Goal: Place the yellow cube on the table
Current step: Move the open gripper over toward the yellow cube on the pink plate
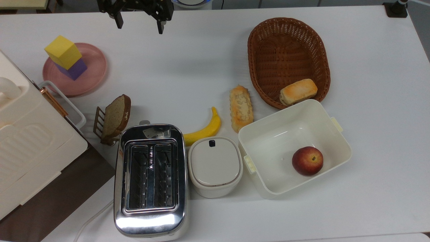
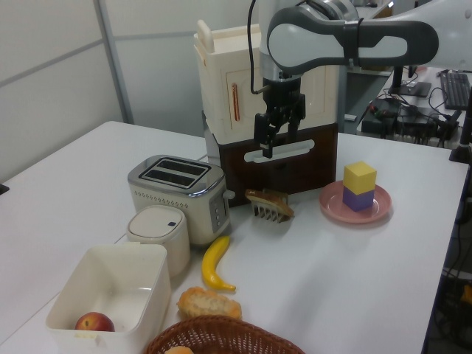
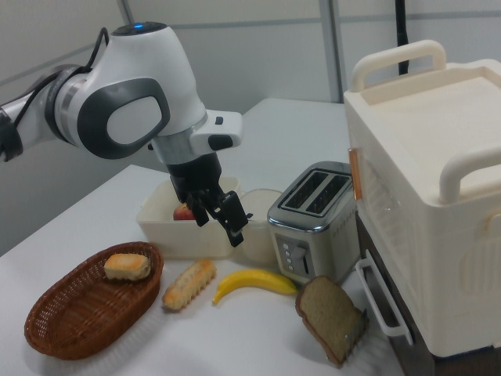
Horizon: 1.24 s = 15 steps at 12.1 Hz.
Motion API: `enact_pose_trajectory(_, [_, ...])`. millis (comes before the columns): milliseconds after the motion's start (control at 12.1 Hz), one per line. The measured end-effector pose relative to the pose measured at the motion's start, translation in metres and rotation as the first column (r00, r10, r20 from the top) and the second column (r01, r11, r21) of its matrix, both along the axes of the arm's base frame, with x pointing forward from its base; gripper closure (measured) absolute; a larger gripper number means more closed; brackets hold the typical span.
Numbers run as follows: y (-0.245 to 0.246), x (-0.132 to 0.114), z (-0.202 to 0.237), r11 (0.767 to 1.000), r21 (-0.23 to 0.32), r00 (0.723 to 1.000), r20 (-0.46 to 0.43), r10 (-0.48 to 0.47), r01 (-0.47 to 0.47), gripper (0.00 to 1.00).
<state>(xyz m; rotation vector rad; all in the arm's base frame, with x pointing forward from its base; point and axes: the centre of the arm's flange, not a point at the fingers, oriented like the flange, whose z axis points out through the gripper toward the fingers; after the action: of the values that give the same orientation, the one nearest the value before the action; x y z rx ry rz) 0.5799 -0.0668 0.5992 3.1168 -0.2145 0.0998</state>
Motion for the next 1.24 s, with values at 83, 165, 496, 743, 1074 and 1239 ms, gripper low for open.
enact_pose_trajectory(83, [0.000, 0.000, 0.000, 1.000, 0.000, 1.000, 0.000, 0.000, 0.000, 0.00])
enact_pose_trajectory(165, [0.000, 0.000, 0.000, 1.000, 0.000, 1.000, 0.000, 0.000, 0.000, 0.00])
enact_pose_trajectory(496, [0.011, 0.002, -0.005, 0.999, 0.047, 1.000, -0.005, 0.008, -0.007, 0.00])
enact_pose_trajectory(743, [0.027, 0.003, -0.028, 0.994, 0.109, 0.999, -0.042, 0.021, -0.016, 0.00])
enact_pose_trajectory(1074, [0.045, 0.011, -0.053, 0.993, 0.113, 1.000, 0.010, -0.022, 0.021, 0.00])
enact_pose_trajectory(1239, [0.045, 0.012, -0.053, 0.993, 0.114, 0.999, 0.014, -0.039, 0.037, 0.00])
